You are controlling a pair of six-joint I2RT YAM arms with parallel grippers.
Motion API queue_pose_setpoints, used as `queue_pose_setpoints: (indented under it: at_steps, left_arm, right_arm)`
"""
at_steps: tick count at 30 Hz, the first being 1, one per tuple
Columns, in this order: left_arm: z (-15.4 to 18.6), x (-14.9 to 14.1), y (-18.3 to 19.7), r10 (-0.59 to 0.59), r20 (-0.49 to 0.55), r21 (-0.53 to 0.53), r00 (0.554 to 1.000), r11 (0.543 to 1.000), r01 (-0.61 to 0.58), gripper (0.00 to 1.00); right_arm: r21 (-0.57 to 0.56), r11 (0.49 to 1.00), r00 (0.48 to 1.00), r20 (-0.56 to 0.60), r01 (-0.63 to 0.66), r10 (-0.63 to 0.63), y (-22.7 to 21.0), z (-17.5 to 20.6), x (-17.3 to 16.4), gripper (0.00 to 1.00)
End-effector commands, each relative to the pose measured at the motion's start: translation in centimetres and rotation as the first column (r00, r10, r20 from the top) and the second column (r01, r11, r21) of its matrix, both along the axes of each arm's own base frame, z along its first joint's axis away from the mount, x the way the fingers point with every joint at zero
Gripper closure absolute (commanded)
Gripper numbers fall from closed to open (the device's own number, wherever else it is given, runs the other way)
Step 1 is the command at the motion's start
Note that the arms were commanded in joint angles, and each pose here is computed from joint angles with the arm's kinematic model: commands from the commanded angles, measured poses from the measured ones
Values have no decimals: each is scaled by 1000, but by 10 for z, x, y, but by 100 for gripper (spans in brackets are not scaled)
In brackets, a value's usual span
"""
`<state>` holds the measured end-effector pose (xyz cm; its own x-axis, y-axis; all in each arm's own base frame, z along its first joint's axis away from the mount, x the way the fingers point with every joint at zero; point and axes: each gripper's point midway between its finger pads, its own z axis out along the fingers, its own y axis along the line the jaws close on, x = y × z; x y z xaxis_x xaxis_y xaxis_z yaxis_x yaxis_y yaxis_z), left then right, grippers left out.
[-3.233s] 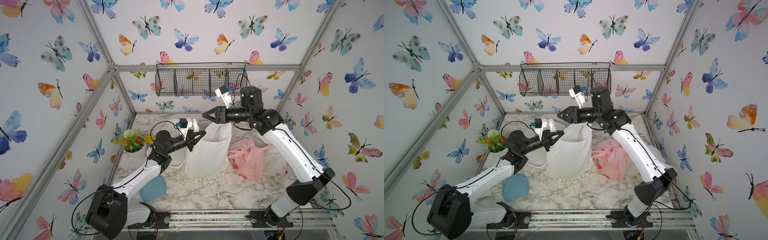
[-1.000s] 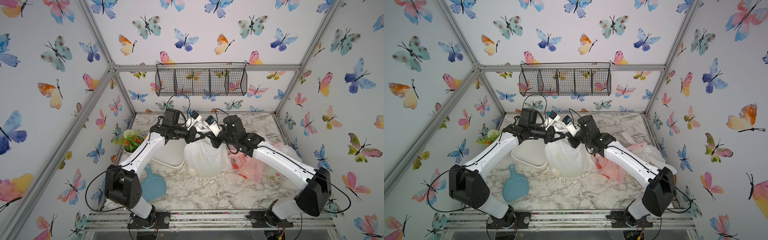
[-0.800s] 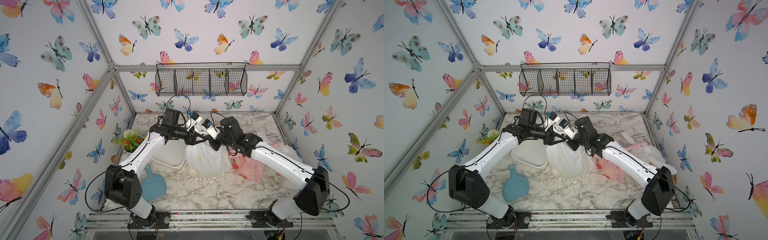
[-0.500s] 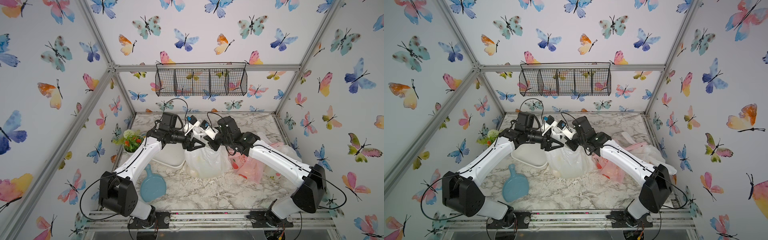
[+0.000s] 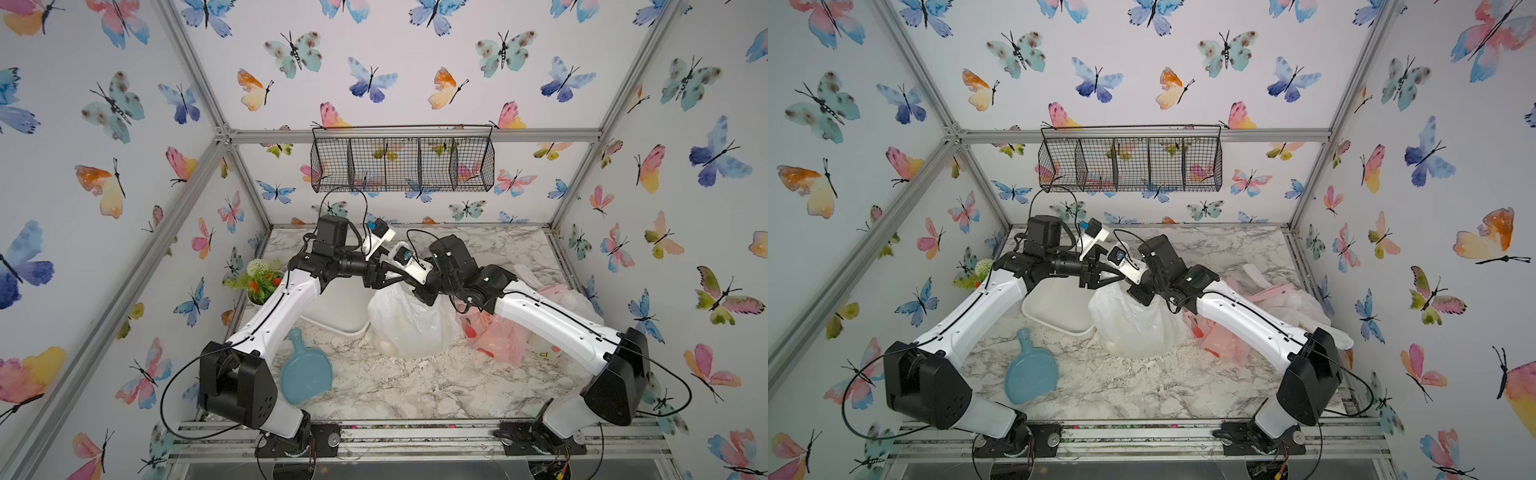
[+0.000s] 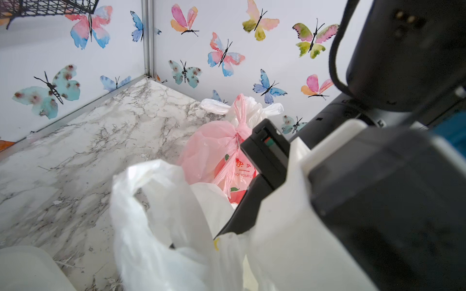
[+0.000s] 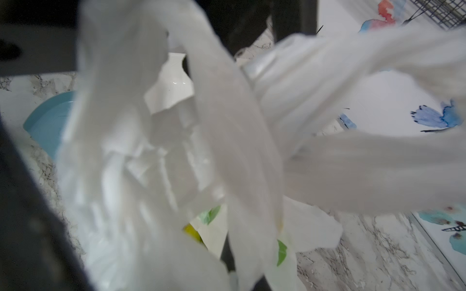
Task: Place the pears into plastic bags & tie knots
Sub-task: Tie the plastic bag at the center of the board.
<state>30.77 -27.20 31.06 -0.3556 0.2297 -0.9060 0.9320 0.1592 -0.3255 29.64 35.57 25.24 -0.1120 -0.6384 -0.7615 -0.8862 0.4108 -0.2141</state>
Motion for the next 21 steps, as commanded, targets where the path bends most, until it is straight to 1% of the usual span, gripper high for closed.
queue_pose_setpoints:
  at_steps: [1,2,5,9,10,11,12,13,14,15,16,18,19,21]
  left_arm:
    - [9,-1,-2,-32,11,-37,999,999,33,51]
    - [9,1,-2,-28,13,-36,1000,999,28,56]
    - [11,3,-2,-20,14,-41,1000,999,20,66]
    - [12,6,-2,-10,13,-52,1000,999,11,84]
    - [12,6,-2,-10,14,-54,1000,999,11,89]
    - [12,7,-2,-7,15,-53,1000,999,8,91]
    - [11,6,-2,-5,17,-53,1000,999,6,94]
    - [11,6,-1,-4,21,-54,1000,999,5,96]
    - [10,6,-1,-3,24,-55,1000,998,4,96]
    - [10,5,-1,1,28,-56,1000,998,1,97]
    - [9,6,0,8,29,-57,1000,998,-6,97]
    - [7,11,1,30,39,-52,999,998,-28,97]
    - [5,15,1,49,45,-43,998,998,-47,97]
    - [2,23,2,78,55,-26,995,997,-77,97]
  right_arm:
    - [-15,1000,1000,-15,-28,27,3,-1,-6,97]
    - [-14,999,999,-15,-28,28,3,0,-6,97]
    - [-17,1000,1000,-15,-26,25,2,-1,-6,97]
    - [-2,1000,1000,-15,-15,15,1,3,-7,97]
    - [10,1000,1000,-18,-12,12,2,6,-8,95]
    - [25,1000,1000,-24,5,-5,0,10,-7,88]
    - [41,999,999,-34,36,-34,-2,16,-6,72]
    - [62,997,997,-54,51,-48,-6,24,-6,54]
    - [92,994,996,-77,55,-48,-10,32,-7,44]
    - [145,988,994,-106,54,-39,-13,44,-9,35]
    - [203,978,989,-144,54,-25,-18,55,-10,31]
    - [297,953,975,-222,67,0,-22,73,-11,28]
    - [327,940,964,-267,94,-3,-21,80,-8,28]
    - [343,924,925,-380,170,-29,-18,86,2,27]
